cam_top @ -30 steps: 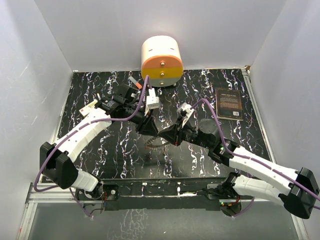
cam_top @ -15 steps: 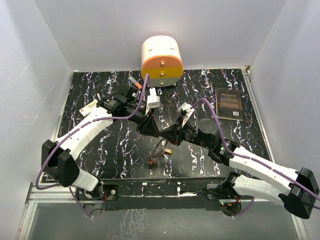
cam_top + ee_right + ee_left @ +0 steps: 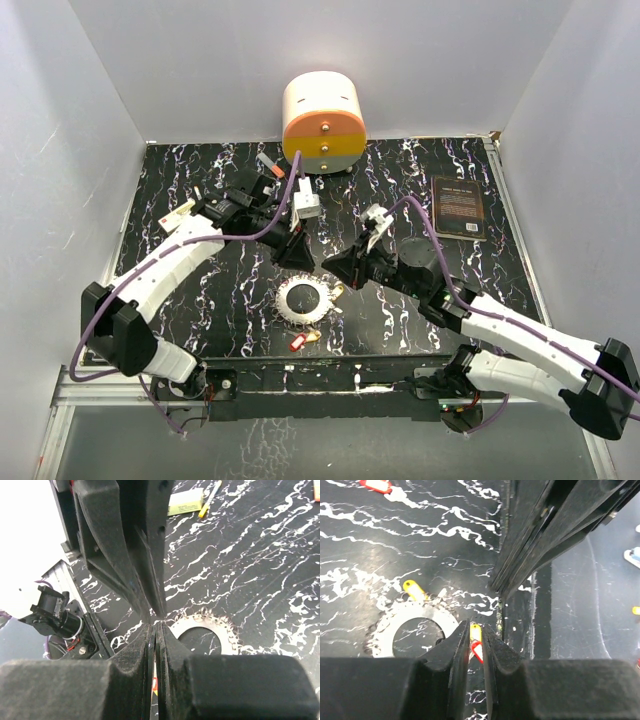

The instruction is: Put the keys on the keyring

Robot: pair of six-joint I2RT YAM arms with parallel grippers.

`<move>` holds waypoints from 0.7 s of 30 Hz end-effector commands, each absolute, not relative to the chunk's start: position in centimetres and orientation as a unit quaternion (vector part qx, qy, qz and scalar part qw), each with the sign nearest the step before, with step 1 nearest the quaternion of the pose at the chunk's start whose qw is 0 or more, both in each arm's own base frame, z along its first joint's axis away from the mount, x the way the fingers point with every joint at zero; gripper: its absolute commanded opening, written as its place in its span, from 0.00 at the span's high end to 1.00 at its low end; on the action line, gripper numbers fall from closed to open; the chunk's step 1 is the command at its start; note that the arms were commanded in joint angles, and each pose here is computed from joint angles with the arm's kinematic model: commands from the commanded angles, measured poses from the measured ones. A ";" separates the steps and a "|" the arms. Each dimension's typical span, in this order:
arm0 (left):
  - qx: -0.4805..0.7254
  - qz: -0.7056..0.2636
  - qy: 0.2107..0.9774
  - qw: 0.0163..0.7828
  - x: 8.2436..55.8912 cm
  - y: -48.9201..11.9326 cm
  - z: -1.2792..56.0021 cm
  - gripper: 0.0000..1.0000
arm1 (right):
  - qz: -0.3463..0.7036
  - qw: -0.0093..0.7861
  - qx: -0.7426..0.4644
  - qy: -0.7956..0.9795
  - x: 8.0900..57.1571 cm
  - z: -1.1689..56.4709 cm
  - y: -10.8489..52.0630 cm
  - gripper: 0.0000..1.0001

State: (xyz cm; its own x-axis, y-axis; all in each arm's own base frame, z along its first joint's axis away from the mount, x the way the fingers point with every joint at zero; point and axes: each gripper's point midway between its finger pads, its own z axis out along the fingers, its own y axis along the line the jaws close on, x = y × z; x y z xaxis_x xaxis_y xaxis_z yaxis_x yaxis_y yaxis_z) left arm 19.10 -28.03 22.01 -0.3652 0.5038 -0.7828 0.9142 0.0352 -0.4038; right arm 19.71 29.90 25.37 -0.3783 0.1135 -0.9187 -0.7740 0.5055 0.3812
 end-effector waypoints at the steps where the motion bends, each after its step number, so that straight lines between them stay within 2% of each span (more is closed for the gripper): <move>1: 0.513 -0.396 0.700 0.299 21.4 -25.8 24.4 0.88 | 0.418 0.531 -0.216 0.704 19.9 26.1 28.2 0.92; 5: 0.425 -0.376 0.736 0.370 25.9 -22.3 26.5 0.87 | 0.403 0.515 -0.230 0.720 20.0 24.7 28.3 0.92; 7: 0.384 -0.355 0.752 0.401 27.9 -20.0 27.3 0.76 | 0.399 0.499 -0.257 0.725 20.0 23.9 29.1 0.92; 9: 0.365 -0.334 0.761 0.420 28.6 -18.3 27.7 0.71 | 0.401 0.475 -0.295 0.726 19.7 22.8 30.4 0.90; 11: 0.351 -0.319 0.766 0.434 28.8 -16.9 27.9 0.66 | 0.404 0.452 -0.323 0.727 19.7 21.7 31.6 0.73; 12: 0.343 -0.313 0.768 0.440 28.9 -16.3 28.0 0.62 | 0.407 0.441 -0.335 0.726 19.7 21.3 32.3 0.68; 13: 0.333 -0.305 0.773 0.445 29.1 -15.6 27.8 0.50 | 0.412 0.430 -0.347 0.725 19.8 20.9 33.0 0.65; 14: 0.320 -0.296 0.779 0.451 29.5 -14.9 27.6 0.44 | 0.418 0.419 -0.358 0.722 19.7 20.6 33.8 0.62; 16: 0.296 -0.284 0.787 0.461 30.1 -13.5 27.3 0.40 | 0.426 0.398 -0.379 0.719 19.9 19.5 35.3 0.59; 18: 0.275 -0.278 0.792 0.468 30.6 -12.4 27.0 0.33 | 0.430 0.382 -0.400 0.713 20.0 18.8 36.8 0.58; 21: 0.246 -0.266 0.803 0.473 30.8 -11.1 26.4 0.28 | 0.426 0.355 -0.433 0.711 20.1 17.3 38.9 0.58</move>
